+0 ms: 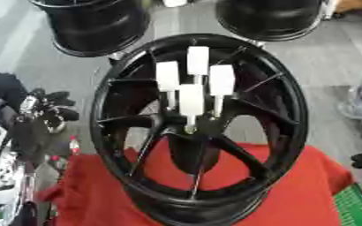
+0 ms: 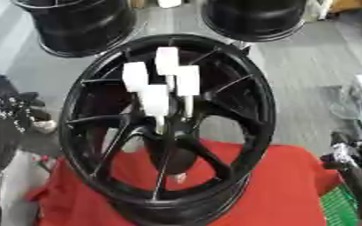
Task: Pull the pin out of the wheel hub.
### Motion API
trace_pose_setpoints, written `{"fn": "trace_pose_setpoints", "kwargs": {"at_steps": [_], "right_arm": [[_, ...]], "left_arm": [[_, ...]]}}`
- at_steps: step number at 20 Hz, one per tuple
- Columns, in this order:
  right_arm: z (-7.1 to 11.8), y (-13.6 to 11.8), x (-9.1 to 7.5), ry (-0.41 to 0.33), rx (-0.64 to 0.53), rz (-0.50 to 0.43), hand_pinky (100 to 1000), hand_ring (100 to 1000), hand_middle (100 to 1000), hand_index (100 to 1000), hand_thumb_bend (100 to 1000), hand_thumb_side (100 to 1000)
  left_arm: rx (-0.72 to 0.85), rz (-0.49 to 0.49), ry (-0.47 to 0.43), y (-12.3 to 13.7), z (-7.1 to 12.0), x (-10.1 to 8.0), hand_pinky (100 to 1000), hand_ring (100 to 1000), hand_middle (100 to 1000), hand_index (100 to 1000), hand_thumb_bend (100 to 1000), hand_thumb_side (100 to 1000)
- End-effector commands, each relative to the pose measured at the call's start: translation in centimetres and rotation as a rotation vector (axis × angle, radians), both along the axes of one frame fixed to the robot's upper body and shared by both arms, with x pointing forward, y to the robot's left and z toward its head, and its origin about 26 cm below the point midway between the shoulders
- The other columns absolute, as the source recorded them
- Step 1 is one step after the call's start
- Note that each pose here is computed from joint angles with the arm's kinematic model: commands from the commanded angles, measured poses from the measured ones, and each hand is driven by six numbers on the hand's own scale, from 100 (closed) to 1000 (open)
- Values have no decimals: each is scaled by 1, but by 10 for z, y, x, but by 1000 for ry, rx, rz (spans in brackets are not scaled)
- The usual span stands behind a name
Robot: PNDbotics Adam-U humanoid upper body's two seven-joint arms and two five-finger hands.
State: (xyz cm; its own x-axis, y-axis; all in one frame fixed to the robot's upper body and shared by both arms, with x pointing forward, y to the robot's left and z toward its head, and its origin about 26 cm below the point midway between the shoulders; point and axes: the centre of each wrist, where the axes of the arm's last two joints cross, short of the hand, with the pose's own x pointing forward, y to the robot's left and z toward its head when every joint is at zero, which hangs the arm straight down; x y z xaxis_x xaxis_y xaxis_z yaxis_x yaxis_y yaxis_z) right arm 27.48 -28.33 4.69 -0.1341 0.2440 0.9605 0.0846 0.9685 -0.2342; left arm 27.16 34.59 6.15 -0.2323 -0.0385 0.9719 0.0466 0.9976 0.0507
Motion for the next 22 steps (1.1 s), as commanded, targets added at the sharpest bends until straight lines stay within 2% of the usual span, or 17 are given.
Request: {"fn": "trace_pose_setpoints", "kwargs": {"at_steps": [1,5,10,12,13,14,15,17,20,22], "right_arm": [[7,-2,0,-23,-5,-3,533,539,779,768,100,637],[5,-4,0,-18,-5,-13,533,539,779,768,100,636],[4,-6,-1,-11,-7,-22,533,539,779,769,100,641],[3,-7,-2,-7,-12,-25,533,539,779,769,100,640],[3,-8,-2,-6,-17,-27,533,539,779,769,100,641],[3,-9,-3,-3,-22,-30,533,538,779,769,100,641],[2,-11,-3,1,-27,-33,533,538,779,769,100,648],[1,-14,-5,9,-39,-40,533,538,779,769,100,651],[1,-17,-5,15,-59,-41,533,539,779,769,100,653],[1,-19,-6,20,-68,-42,533,538,778,769,100,653]], "left_arm": [[14,6,-30,2,10,0,689,573,605,759,112,973],[26,31,-90,10,24,-1,688,574,605,757,100,934],[66,41,-236,23,60,-3,694,589,618,763,100,818],[116,6,-328,24,84,-2,691,581,631,772,100,731],[153,-25,-381,22,98,-1,686,573,643,777,100,599],[195,-58,-429,18,111,-1,685,571,646,778,100,575],[238,-93,-470,14,123,1,668,539,661,791,100,401],[328,-165,-534,4,142,7,637,504,671,804,185,301],[470,-270,-599,-10,163,15,592,460,687,818,275,305],[574,-342,-618,-18,171,18,584,457,705,831,334,457]]}}
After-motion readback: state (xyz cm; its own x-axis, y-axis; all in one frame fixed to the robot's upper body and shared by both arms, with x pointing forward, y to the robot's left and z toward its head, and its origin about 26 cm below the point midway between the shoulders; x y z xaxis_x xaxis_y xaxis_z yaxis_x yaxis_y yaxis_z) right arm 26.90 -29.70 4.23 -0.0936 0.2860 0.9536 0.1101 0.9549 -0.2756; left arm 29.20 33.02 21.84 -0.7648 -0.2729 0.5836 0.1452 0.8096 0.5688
